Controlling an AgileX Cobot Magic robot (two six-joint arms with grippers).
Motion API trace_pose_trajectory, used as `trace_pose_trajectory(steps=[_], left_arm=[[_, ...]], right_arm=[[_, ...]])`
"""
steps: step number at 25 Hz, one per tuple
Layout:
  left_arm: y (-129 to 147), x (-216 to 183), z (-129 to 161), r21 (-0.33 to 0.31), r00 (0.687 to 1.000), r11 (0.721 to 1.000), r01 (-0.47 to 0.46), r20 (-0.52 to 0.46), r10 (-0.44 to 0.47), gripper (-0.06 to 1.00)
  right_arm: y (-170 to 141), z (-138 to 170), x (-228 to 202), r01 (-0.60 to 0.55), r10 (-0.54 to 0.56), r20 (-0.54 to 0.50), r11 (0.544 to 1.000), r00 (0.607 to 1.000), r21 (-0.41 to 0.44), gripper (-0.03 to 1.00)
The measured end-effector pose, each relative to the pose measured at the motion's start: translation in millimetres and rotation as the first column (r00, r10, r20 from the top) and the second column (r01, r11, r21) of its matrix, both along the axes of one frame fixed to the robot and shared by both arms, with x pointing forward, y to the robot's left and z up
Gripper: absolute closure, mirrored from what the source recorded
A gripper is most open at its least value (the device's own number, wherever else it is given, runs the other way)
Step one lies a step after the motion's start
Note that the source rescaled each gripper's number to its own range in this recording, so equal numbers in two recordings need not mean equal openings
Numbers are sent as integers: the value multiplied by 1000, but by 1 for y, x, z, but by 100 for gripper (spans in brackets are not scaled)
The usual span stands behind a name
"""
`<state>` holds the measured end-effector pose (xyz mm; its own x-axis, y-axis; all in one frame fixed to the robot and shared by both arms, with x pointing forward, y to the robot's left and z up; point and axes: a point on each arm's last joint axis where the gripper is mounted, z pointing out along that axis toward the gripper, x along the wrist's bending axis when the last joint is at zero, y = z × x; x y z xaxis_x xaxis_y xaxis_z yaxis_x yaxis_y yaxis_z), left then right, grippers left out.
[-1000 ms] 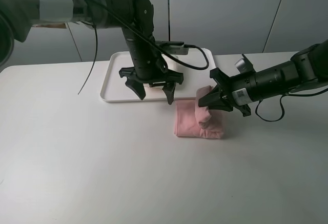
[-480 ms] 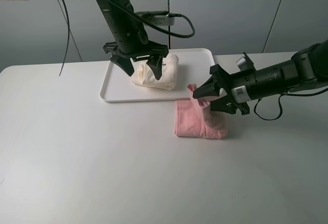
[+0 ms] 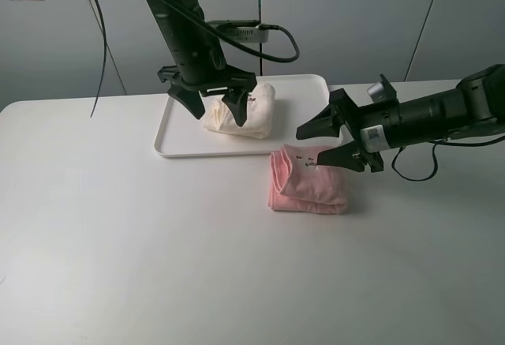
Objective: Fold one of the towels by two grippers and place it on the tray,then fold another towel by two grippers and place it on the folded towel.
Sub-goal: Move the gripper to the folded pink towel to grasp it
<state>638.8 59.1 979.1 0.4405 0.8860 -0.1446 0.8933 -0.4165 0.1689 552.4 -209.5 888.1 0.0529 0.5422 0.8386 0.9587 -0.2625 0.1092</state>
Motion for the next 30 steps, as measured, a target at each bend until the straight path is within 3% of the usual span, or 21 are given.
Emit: trace_pose_trajectory(steps=[5, 9, 16, 23, 26, 28, 30], left_arm=[[1, -1, 0, 9, 1000, 1000, 7, -6, -6, -4], [1, -1, 0, 12, 1000, 1000, 18, -6, -18, -4], [1, -2, 0, 17, 999, 999, 31, -13, -31, -4], [1, -2, 0, 18, 999, 999, 31, -15, -31, -4], [1, -2, 0, 18, 999, 999, 31, -15, -31, -4], [1, -2, 0, 19, 999, 999, 31, -17, -31, -4], [1, -2, 0, 19, 999, 999, 31, -17, -31, -4]], right_arm=[[-26, -5, 1, 35, -37, -18, 993, 999, -113, 22], [-32, -10, -1, 1, -6, -26, 981, 1000, -196, 22], [-32, -28, -4, -28, 11, -81, 977, 997, -213, 22], [-10, -40, -8, -79, 57, -117, 977, 991, -198, 28], [1, -43, -11, -108, 85, -111, 968, 990, -227, 39], [5, -47, -11, -110, 84, -110, 960, 990, -258, 57], [5, -49, -11, -108, 80, -109, 955, 991, -276, 82]])
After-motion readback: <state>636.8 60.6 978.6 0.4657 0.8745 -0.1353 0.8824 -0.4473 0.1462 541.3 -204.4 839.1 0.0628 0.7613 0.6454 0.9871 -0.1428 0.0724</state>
